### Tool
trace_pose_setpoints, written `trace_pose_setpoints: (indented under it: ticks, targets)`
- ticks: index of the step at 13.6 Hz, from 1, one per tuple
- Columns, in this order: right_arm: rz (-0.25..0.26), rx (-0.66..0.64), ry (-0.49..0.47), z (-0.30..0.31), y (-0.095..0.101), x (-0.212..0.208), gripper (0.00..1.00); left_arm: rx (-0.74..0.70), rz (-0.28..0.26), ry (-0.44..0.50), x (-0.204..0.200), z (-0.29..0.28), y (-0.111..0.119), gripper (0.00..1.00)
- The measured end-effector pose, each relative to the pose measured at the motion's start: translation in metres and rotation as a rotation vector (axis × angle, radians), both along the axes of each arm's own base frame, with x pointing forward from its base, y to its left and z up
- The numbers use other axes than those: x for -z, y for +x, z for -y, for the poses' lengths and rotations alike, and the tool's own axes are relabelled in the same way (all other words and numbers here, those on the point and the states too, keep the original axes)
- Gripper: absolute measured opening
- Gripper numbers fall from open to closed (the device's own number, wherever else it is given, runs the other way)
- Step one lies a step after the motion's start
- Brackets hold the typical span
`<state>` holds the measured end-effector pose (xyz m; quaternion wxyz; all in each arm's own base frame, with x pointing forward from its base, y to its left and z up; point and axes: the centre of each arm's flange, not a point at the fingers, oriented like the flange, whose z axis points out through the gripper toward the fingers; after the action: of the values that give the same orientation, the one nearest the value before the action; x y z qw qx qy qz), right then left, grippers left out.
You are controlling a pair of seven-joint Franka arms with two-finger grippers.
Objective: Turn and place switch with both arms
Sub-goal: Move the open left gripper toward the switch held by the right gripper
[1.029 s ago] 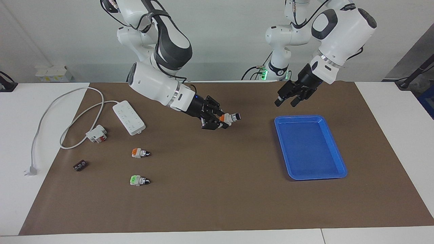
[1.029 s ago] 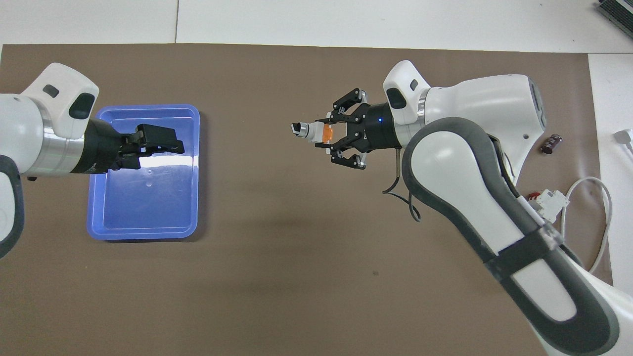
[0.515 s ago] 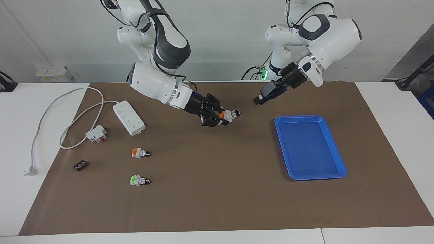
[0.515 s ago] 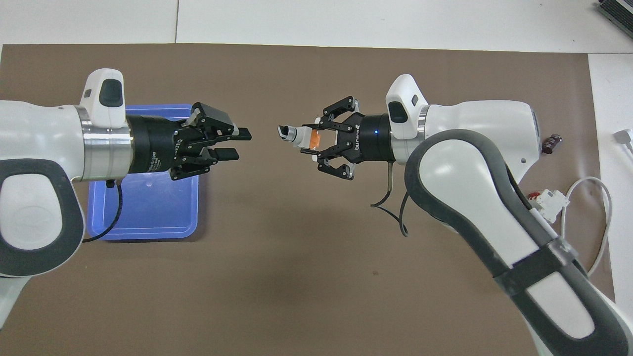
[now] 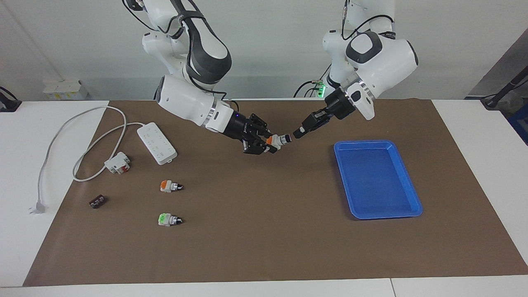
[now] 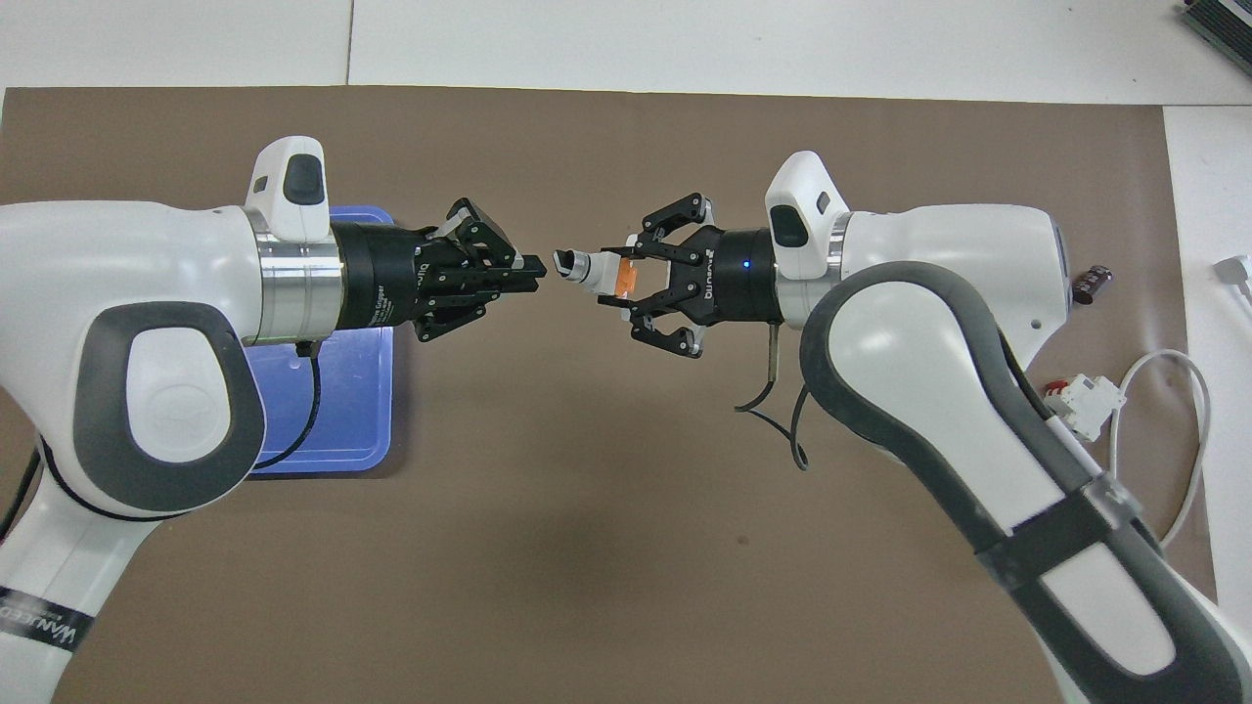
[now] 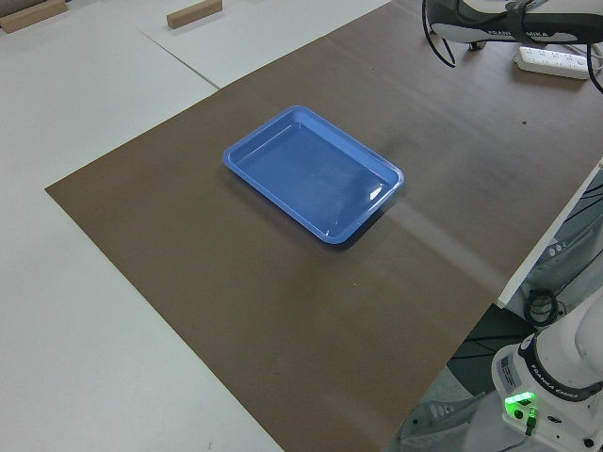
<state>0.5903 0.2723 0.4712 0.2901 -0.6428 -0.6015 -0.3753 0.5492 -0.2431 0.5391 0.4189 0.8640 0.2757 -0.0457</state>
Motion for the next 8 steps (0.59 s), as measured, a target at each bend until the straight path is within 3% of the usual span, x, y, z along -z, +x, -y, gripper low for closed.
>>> trace_pose_setpoints:
  ticks: [8]
  targets:
    - [0.000, 0.002, -0.001, 0.001, 0.000, 0.000, 0.43, -0.007, 0.031, -0.001, -0.002, 0.015, 0.000, 0.27]
